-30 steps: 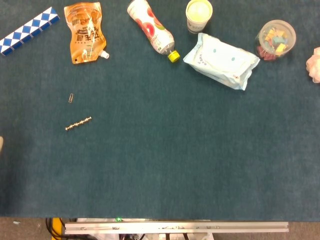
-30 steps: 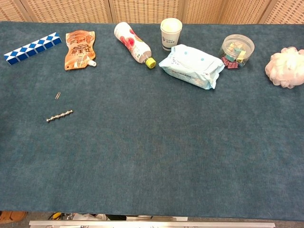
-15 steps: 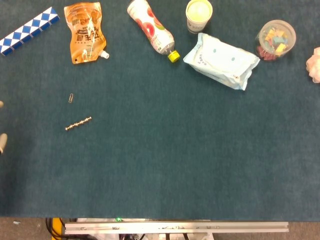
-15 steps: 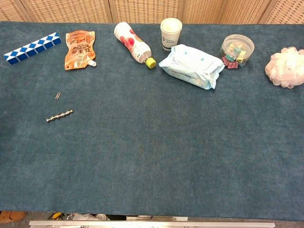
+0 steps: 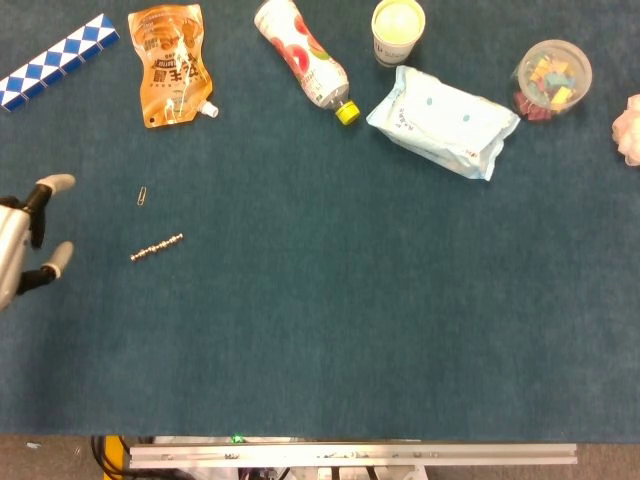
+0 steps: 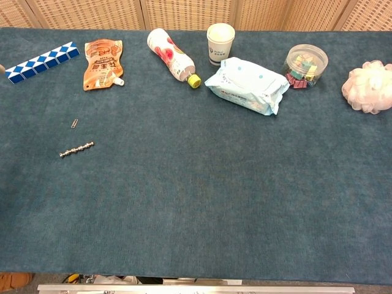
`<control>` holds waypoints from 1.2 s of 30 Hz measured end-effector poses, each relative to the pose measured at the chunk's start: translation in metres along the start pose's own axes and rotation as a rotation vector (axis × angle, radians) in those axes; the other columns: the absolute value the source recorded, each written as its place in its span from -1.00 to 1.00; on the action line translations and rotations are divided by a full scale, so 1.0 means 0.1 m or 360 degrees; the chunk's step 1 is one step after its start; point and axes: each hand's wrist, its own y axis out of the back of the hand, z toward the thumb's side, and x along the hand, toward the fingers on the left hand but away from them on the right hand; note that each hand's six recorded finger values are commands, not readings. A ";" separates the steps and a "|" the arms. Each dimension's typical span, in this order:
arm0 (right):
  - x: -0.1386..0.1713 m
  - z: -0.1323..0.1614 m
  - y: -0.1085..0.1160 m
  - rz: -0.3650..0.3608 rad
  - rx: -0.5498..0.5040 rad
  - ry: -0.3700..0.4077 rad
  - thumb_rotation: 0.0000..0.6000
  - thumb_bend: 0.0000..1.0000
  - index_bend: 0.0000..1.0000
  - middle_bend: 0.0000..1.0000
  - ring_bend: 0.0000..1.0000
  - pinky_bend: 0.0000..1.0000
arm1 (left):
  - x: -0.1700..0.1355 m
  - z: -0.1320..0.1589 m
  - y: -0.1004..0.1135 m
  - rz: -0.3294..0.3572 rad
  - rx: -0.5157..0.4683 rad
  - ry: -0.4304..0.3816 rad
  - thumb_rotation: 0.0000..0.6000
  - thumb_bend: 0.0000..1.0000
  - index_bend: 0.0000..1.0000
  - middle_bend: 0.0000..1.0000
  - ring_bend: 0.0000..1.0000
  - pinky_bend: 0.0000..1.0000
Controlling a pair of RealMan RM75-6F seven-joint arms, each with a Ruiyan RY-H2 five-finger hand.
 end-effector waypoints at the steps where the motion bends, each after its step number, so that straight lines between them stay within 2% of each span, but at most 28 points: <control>1: 0.00 0.00 -0.01 0.0003 -0.0002 -0.0001 1.00 -0.60 -0.02 0.03 -0.16 -0.09 | 0.03 0.02 -0.02 -0.0017 0.0001 0.0001 1.00 -0.51 -0.20 0.86 0.78 0.88; 4: 0.01 -0.02 -0.03 0.0014 -0.0010 -0.0006 1.00 -0.60 -0.02 0.03 -0.16 -0.10 | 0.12 0.09 -0.10 -0.0081 -0.0002 0.0007 1.00 -0.51 -0.14 0.99 0.90 0.97; 8: 0.02 -0.05 -0.05 0.0024 -0.0012 -0.0017 1.00 -0.60 -0.02 0.04 -0.16 -0.10 | 0.24 0.21 -0.21 -0.0157 -0.0018 0.0006 1.00 -0.51 -0.15 1.00 0.99 1.00; 14: 0.04 -0.11 -0.06 0.0033 -0.0013 -0.0036 1.00 -0.60 -0.02 0.03 -0.16 -0.10 | 0.39 0.41 -0.37 -0.0264 -0.0053 -0.0014 1.00 -0.51 -0.16 1.00 1.00 1.00; 22: 0.05 -0.16 -0.07 0.0051 -0.0017 -0.0052 1.00 -0.60 -0.02 0.04 -0.16 -0.10 | 0.55 0.68 -0.62 -0.0370 0.0019 -0.0012 1.00 -0.51 -0.15 1.00 1.00 1.00; 28: 0.06 -0.19 -0.10 0.0063 -0.0029 -0.0057 1.00 -0.60 -0.02 0.04 -0.16 -0.10 | 0.62 0.79 -0.87 -0.0455 0.0008 0.0061 1.00 -0.51 -0.03 1.00 1.00 1.00; 36: 0.09 -0.23 -0.11 0.0066 -0.0032 -0.0076 1.00 -0.60 -0.02 0.04 -0.16 -0.10 | 0.72 0.84 -1.10 -0.0529 -0.0004 0.0146 1.00 -0.51 -0.02 1.00 1.00 1.00</control>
